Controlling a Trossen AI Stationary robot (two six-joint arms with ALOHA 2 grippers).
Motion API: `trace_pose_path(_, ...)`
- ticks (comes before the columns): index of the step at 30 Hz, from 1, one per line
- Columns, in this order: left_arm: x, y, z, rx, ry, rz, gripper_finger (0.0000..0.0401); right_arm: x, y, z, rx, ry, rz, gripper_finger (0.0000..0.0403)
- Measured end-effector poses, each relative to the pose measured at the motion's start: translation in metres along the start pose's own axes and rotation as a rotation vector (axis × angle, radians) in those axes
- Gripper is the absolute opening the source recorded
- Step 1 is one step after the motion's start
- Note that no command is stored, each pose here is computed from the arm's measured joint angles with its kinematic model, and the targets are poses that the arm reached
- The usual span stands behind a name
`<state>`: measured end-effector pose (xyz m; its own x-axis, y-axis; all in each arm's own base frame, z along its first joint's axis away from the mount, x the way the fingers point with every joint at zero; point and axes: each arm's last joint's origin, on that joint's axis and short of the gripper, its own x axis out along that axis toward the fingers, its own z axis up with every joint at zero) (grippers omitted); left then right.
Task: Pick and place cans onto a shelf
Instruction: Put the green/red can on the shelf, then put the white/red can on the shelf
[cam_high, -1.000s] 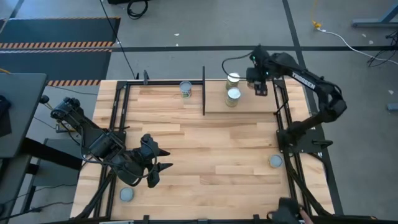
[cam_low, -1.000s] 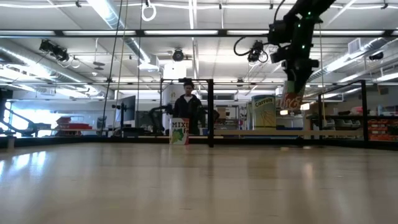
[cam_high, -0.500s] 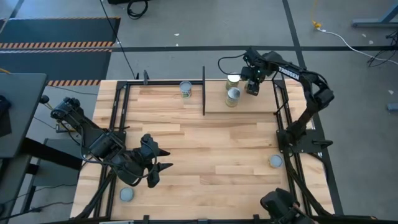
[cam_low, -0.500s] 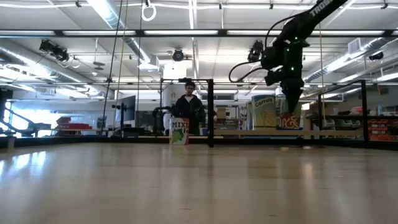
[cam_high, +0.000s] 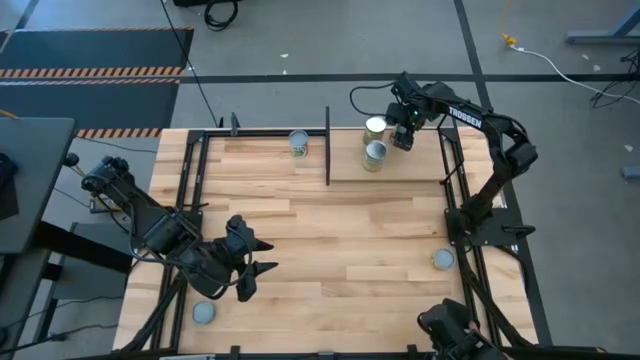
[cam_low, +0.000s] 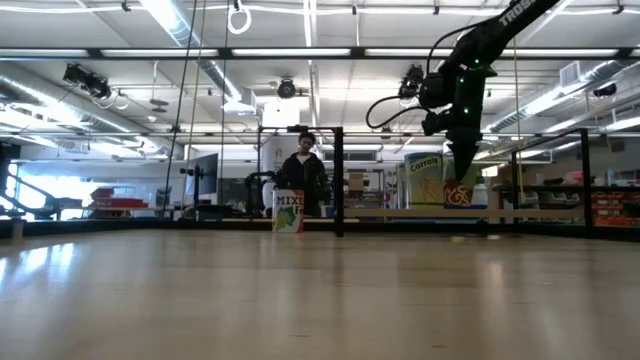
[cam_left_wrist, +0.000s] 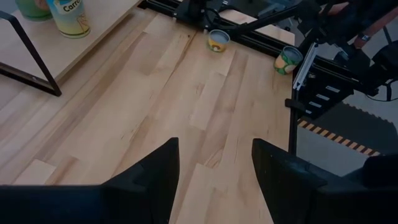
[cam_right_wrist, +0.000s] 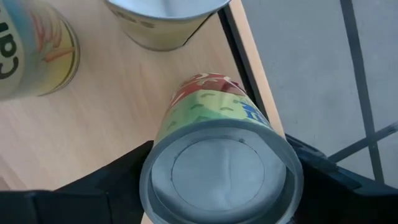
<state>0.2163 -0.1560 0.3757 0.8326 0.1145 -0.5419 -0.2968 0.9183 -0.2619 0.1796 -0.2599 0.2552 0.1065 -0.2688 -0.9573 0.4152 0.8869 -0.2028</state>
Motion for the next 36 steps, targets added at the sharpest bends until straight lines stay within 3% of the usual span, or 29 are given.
trace_pose_path(14,0.000,0.000,0.000,0.000,0.000,0.000,0.0205,0.000,0.001,0.000,0.085,-0.009,0.024,0.0323)
trace_pose_path(27,0.000,0.000,0.000,0.000,0.000,0.000,0.0205,0.010,-0.006,0.002,0.207,-0.010,0.028,0.0370)
trace_pose_path(36,0.000,0.000,0.000,0.000,0.000,0.000,0.0205,-0.025,0.000,0.005,0.185,-0.052,-0.036,0.0371)
